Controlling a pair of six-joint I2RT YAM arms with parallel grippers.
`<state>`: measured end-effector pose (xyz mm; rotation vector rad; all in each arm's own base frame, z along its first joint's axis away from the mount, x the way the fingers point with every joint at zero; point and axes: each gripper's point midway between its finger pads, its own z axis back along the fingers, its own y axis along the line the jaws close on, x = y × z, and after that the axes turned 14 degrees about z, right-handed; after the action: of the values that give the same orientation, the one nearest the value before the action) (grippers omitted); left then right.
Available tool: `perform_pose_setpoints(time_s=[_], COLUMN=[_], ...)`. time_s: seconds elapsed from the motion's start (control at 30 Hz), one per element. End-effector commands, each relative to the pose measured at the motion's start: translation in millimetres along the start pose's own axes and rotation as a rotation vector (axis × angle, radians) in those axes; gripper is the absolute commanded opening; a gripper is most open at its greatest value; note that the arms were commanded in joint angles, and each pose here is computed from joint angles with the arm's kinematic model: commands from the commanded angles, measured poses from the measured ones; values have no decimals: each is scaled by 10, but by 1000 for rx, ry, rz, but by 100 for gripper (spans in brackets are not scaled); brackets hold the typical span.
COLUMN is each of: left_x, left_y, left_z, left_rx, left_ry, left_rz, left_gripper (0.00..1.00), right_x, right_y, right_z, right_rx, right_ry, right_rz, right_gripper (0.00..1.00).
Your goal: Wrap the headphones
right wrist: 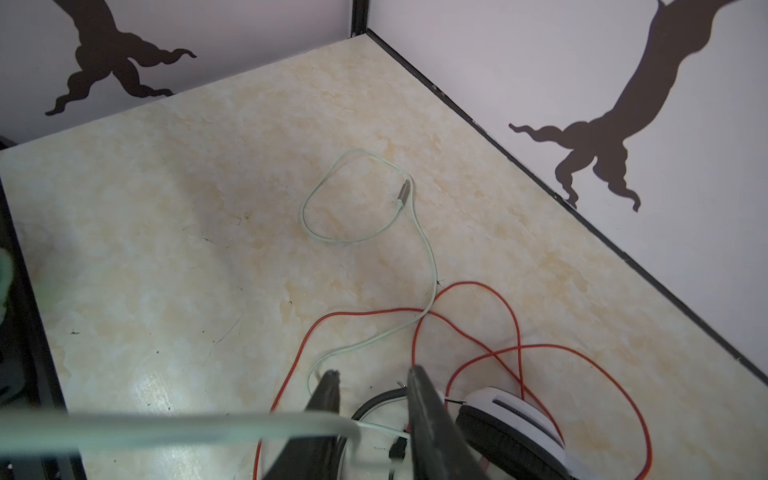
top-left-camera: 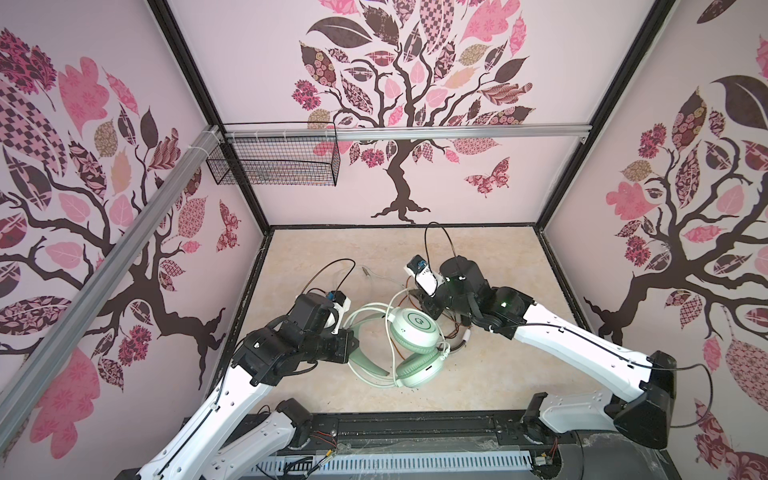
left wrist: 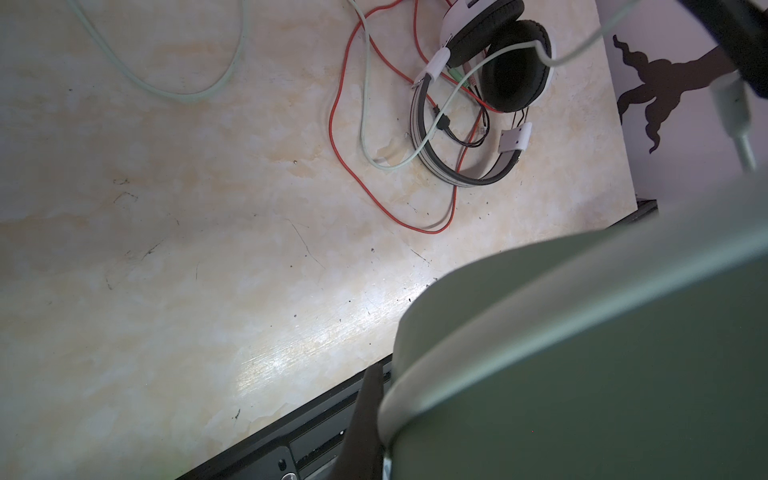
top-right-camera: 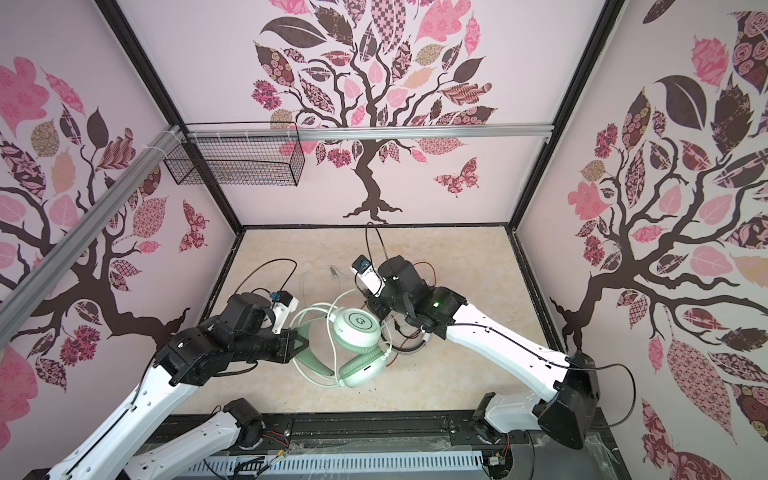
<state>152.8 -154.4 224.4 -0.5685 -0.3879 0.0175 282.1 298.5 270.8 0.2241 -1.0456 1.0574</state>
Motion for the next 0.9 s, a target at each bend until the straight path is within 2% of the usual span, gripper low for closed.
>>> perform_pose_setpoints(time_s=[0.0,0.03,0.07,0.2,0.5,0.6,0.77,0.87], left_x=[143,181,218,402,757,867,1015,1098], left_y=[-294,-310,-323,-349,-427,-439,-570,-634], left_z=[227,273,315,493,759,816,903,942], left_rx=[-125,-123,-119,-73,-43,-58,-88,-99], left_ry=[-67,-84,-99,-165,-263,-279,-309,-326], left_rz=[31,40,45,57,89,123,118,108], left_gripper=[0,0,0,0,0,0,0,0], right_x=[67,17,-37,-319,-965,-1003,-959,-1006], right_y=[92,156,204,336,353,497,775,847], right_z=[121,126,134,212,61,-29,-45,-81], right_rx=[95,125,149,227,135,207,368,402], right_ry=[-83,-90,-97,-131,-108,-137,-243,-266], right_rz=[-53,-62,-76,-160,-396,-454,-484,-512], right_gripper=[62,75,82,91,95,95,87,84])
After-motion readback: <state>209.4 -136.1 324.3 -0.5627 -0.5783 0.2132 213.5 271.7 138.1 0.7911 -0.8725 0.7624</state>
